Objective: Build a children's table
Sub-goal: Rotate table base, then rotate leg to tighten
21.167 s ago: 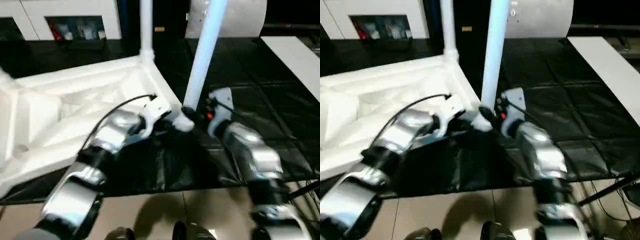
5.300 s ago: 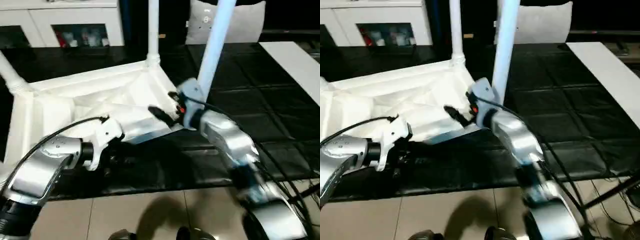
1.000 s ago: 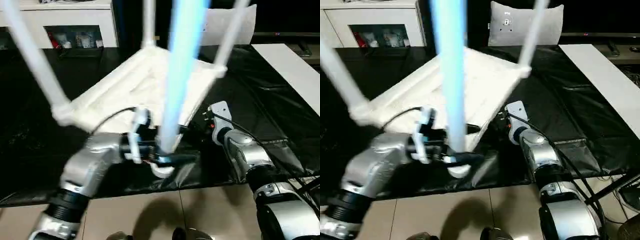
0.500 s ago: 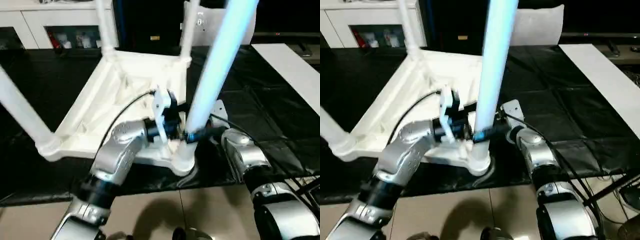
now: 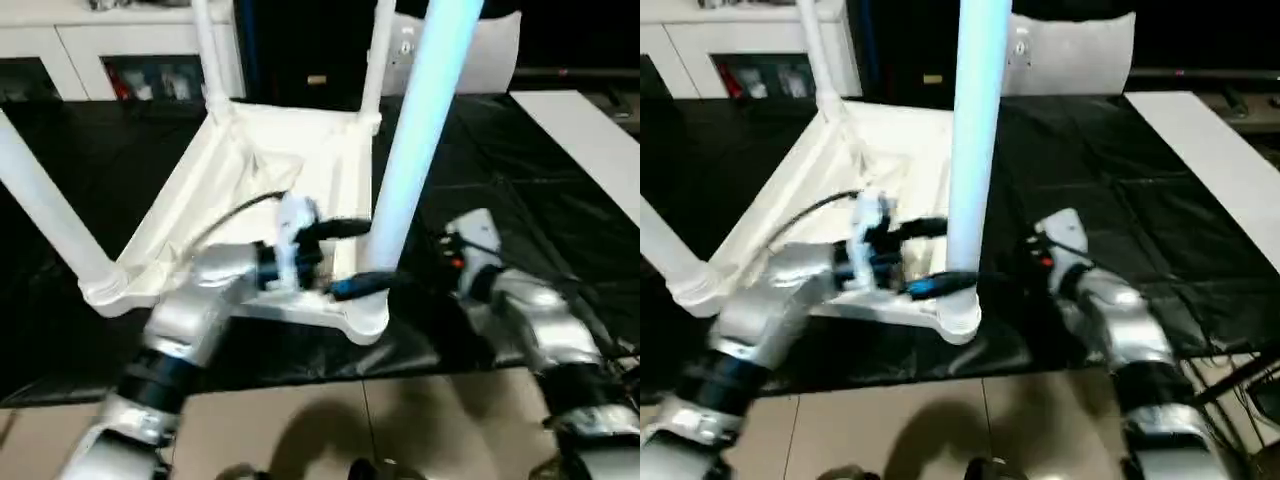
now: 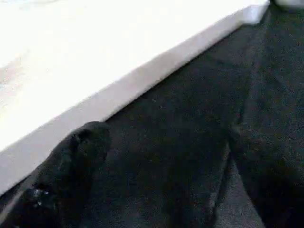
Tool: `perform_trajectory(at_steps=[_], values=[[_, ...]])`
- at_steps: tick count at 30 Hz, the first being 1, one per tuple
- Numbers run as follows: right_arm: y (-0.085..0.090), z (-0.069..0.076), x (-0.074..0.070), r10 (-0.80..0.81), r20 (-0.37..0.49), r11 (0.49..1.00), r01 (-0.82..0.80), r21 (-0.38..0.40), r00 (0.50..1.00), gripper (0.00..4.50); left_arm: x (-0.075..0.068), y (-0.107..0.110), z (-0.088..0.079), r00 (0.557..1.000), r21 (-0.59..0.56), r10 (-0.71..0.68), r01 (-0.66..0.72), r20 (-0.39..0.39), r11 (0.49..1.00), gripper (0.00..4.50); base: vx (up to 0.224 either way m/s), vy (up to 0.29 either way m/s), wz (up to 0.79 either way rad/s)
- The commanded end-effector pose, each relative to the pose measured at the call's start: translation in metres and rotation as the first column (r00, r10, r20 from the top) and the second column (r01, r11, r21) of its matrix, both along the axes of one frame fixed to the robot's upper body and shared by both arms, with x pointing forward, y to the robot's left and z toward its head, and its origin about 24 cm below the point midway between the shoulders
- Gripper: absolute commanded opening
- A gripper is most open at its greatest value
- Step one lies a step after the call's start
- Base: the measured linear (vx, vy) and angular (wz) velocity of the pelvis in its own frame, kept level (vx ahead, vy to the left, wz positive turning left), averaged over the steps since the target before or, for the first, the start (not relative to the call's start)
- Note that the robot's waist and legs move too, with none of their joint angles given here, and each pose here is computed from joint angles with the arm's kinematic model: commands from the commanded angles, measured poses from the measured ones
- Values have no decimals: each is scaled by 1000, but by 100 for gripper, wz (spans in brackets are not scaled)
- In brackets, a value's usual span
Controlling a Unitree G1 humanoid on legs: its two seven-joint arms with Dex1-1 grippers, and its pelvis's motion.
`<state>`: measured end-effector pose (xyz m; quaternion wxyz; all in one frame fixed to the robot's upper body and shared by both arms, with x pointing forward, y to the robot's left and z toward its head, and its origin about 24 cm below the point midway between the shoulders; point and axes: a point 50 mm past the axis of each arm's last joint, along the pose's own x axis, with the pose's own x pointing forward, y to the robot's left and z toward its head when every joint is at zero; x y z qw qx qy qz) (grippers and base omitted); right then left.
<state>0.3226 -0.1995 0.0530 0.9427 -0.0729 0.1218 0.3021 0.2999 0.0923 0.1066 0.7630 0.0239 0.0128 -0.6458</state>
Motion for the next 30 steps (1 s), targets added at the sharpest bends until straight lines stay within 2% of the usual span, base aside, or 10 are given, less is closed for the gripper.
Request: perform_trajectory(at_steps=[1, 6, 8, 9, 12, 15, 19, 26, 28, 30], values=[[-4, 12, -10, 105, 18, 994, -105, -10, 994, 450, 3, 15, -11, 999, 148, -49, 49, 0, 988, 417, 0, 0, 0], [-10, 20, -24, 222, 14, 974, -221, -41, 975, 450, 10, 30, -24, 995, 366, -98, 77, 37, 927, 380, 0, 0, 0], [-10, 20, -24, 222, 14, 974, -221, -41, 975, 450, 10, 30, -24, 995, 366, -98, 77, 37, 927, 372, 0, 0, 0], [-10, 22, -32, 287, -4, 957, -287, -48, 958, 450, 14, 33, -28, 993, 433, -104, 70, 56, 898, 358, 0, 0, 0], [-9, 25, -39, 340, -21, 940, -340, -35, 940, 450, 17, 34, -30, 992, 456, -107, 67, 63, 888, 325, 0, 0, 0], [-5, 29, -58, 451, -72, 892, -451, 24, 889, 450, 18, 31, -33, 989, 450, -140, 102, 53, 887, 309, 0, 0, 0], [-6, 28, -67, 486, -96, 874, -485, 32, 869, 450, 17, 30, -37, 987, 456, -156, 126, 28, 881, 277, 0, 0, 0], [-13, 16, -59, 478, -124, 878, -476, 49, 870, 450, 17, 31, -40, 984, 446, -179, 164, -9, 880, 207, 0, 0, 0], [-12, 5, -44, 473, -152, 881, -468, 68, 868, 450, 18, 27, -43, 982, 464, -190, 178, -20, 868, 192, 0, 0, 0], [-12, 1, -39, 469, -159, 883, -464, 70, 869, 450, 19, 25, -43, 982, 468, -190, 177, -20, 866, 182, 0, 0, 0]])
